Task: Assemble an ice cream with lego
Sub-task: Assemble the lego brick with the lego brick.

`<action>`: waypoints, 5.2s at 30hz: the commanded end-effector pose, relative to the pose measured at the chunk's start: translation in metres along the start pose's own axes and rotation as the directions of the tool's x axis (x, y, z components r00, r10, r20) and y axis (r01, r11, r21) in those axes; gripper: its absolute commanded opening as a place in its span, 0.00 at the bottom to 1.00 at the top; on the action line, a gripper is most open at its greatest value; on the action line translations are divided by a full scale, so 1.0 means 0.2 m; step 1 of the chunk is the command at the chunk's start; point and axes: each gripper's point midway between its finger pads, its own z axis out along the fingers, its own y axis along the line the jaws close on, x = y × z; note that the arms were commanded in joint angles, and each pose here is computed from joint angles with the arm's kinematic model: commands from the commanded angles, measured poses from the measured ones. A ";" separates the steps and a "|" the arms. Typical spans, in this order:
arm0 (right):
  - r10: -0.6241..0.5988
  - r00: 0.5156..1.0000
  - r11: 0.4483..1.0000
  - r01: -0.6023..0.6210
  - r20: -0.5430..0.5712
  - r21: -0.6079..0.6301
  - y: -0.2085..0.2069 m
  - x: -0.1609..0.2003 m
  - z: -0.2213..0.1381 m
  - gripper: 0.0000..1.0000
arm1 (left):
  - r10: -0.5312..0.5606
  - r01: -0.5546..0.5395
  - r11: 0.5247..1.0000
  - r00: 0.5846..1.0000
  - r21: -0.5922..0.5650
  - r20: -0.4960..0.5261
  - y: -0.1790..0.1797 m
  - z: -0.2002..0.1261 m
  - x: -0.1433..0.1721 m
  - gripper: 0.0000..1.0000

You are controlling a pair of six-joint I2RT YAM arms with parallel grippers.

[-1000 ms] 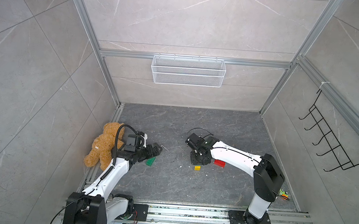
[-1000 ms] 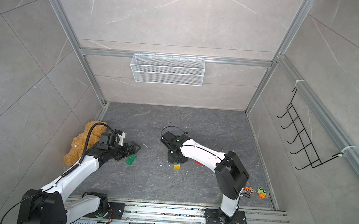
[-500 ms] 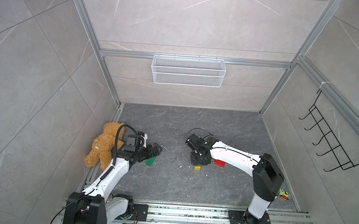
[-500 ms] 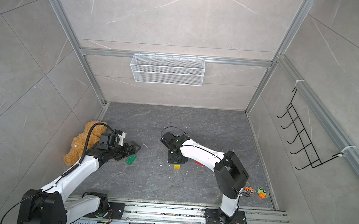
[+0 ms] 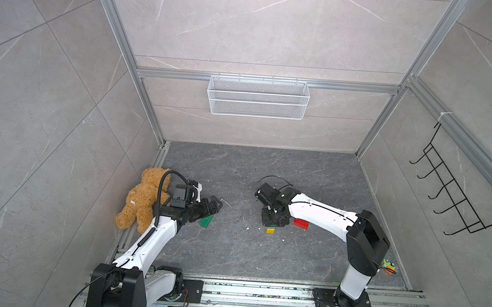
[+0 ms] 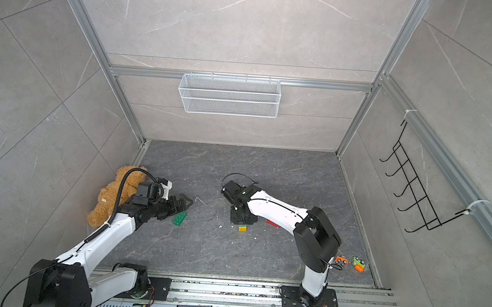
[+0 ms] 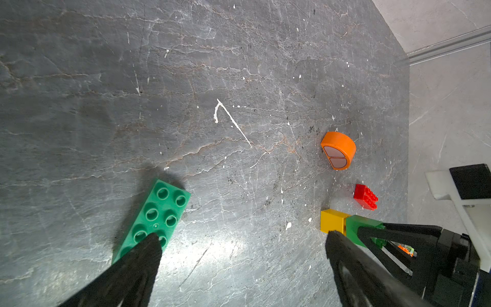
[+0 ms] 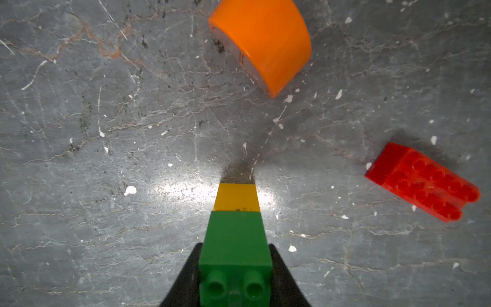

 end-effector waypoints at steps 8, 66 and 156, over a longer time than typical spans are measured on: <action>0.027 0.993 0.996 -0.017 -0.116 0.087 -0.08 0.13 0.12 0.00 | 0.051 -0.051 0.999 0.998 0.009 0.030 -0.04 -0.03 -0.06 0.99; -0.038 0.982 0.988 0.065 -0.185 0.142 -0.25 0.26 0.24 0.00 | 0.059 -0.059 0.998 0.997 -0.004 0.043 -0.04 -0.06 -0.06 0.99; 0.011 0.994 0.992 0.003 -0.109 0.126 0.10 0.29 0.21 0.00 | 0.067 -0.064 0.997 0.995 -0.036 0.077 -0.03 -0.11 -0.07 0.99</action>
